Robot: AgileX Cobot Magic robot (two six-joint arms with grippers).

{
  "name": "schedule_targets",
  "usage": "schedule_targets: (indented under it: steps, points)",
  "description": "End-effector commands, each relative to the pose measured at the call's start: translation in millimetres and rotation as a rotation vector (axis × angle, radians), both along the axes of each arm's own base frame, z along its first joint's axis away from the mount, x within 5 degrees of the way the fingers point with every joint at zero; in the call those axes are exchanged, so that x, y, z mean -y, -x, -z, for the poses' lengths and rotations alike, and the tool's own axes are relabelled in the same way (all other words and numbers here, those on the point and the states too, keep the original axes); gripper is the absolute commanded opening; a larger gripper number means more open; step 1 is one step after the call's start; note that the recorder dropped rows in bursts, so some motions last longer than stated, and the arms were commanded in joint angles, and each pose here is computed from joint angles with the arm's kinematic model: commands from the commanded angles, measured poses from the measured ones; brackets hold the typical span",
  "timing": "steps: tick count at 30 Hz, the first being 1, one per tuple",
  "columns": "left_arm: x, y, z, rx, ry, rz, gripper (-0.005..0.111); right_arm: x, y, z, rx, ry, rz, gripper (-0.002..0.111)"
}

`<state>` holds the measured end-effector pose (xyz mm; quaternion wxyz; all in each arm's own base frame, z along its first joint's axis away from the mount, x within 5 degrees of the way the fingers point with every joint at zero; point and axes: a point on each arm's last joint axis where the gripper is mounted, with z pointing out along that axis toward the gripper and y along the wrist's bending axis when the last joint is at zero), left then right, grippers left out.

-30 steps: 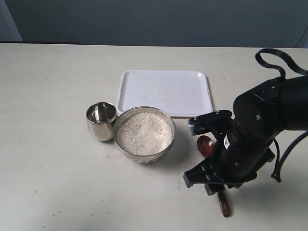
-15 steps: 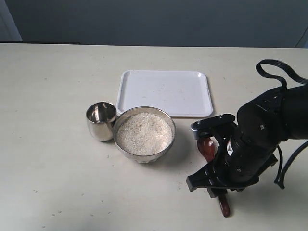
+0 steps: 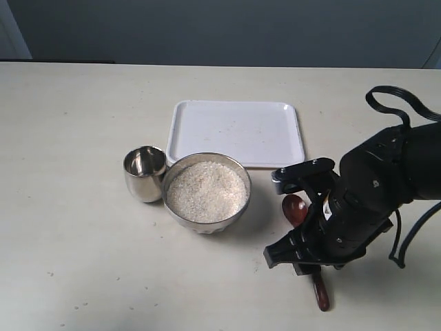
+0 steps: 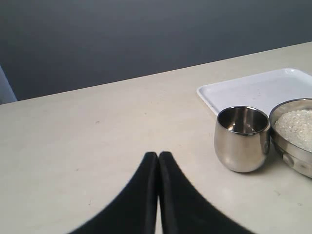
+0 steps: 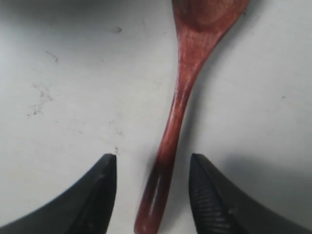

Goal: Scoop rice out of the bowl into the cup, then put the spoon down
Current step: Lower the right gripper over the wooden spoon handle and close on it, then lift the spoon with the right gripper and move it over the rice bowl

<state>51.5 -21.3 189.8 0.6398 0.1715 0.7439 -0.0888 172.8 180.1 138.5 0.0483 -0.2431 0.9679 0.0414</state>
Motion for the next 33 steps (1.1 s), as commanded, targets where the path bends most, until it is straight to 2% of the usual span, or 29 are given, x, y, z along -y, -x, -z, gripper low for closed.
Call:
schedule_targets:
  steps: [1,10,12,14,20,25,29,33]
  points:
    - [0,0,-2,0.017,0.006,0.000,0.001,1,0,6,0.008,0.004,0.000,0.046]
    - [0,0,-2,0.017,0.006,0.000,0.001,1,1,20,-0.044,0.041,0.013,0.046]
    - [0,0,-2,0.017,0.006,0.000,0.001,1,1,24,-0.053,0.051,0.013,0.043]
    - [0,0,-2,0.017,0.006,0.000,0.001,1,1,27,-0.063,0.061,0.013,0.036]
    - [0,0,-2,0.017,0.006,0.000,0.001,2,2,30,-0.075,0.074,0.013,-0.001]
    - [0,0,-2,0.017,0.006,0.000,0.001,6,5,18,-0.126,0.140,-0.066,-0.001]
    - [0,0,-2,0.017,0.006,0.000,0.001,11,6,-11,-0.173,0.225,-0.204,-0.001]
    - [0,0,-2,0.017,0.006,0.000,0.001,13,-1,-45,-0.152,0.298,-0.298,-0.001]
